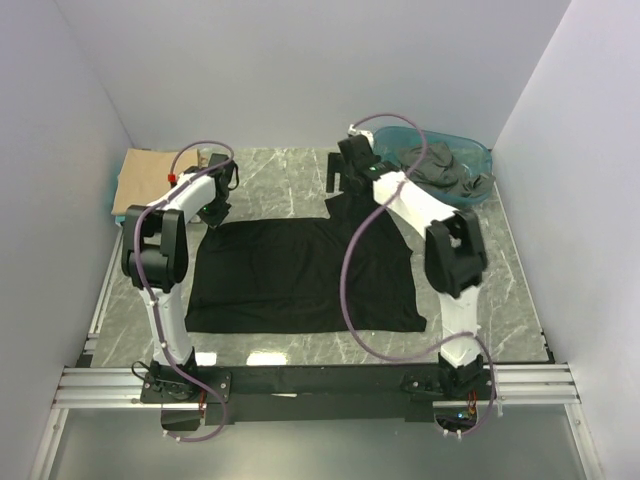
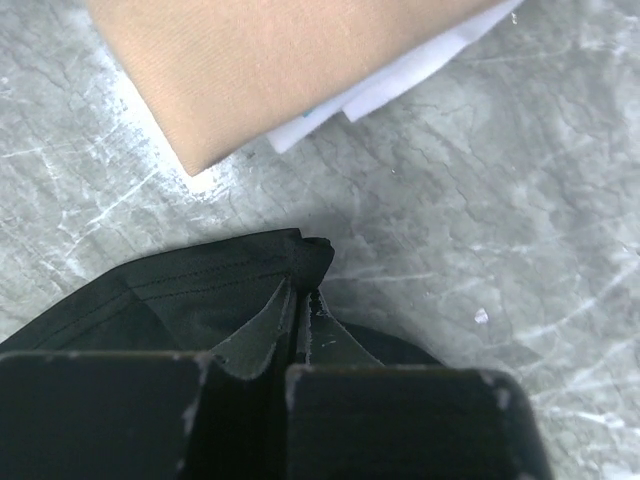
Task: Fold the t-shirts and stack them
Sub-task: Fold the tshirt
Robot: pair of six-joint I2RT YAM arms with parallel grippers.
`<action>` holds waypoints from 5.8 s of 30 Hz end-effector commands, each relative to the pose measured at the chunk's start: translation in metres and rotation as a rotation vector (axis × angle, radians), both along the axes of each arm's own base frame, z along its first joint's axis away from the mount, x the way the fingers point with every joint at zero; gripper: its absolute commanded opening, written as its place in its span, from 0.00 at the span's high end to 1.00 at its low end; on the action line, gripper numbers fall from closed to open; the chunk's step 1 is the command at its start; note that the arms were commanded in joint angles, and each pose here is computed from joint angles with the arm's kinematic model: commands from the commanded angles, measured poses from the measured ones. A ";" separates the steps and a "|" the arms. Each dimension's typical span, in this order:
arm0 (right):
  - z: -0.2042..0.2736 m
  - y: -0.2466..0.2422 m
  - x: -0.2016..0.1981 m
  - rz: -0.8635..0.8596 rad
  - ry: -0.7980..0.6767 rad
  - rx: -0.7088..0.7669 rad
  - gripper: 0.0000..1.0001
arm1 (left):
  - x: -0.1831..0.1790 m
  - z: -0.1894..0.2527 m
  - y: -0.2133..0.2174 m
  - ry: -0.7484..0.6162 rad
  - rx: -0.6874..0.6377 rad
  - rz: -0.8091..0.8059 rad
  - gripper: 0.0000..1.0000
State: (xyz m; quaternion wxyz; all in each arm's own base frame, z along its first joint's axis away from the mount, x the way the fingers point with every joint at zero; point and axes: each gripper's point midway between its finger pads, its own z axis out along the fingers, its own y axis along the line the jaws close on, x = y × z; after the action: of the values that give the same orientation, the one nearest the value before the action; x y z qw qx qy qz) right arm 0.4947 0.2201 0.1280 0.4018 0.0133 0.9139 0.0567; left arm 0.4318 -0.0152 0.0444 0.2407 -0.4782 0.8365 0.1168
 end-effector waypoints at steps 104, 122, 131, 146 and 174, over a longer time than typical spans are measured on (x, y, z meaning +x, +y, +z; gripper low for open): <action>-0.009 -0.052 -0.213 0.030 0.020 0.087 1.00 | -0.141 0.036 0.002 -0.204 -0.058 0.003 0.99; -0.027 -0.046 -0.248 0.049 0.069 0.097 1.00 | -0.164 0.017 0.006 -0.148 -0.047 -0.005 0.97; -0.070 -0.031 -0.299 0.108 0.261 0.131 0.80 | -0.188 0.009 0.018 -0.089 0.004 0.026 0.73; 0.010 -0.018 -0.293 0.202 0.096 0.180 0.10 | -0.160 0.072 0.001 -0.324 -0.098 -0.034 0.01; -0.105 -0.063 -0.328 0.132 0.452 0.134 0.08 | -0.133 -0.029 -0.008 -0.075 -0.158 -0.124 0.00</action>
State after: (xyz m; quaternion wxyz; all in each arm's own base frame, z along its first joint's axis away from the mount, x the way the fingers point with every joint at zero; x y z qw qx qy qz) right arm 0.1962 0.1885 0.0283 0.2065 -0.0443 0.9612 0.1774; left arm 0.3093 -0.0357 0.0278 0.2461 -0.4435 0.8617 -0.0129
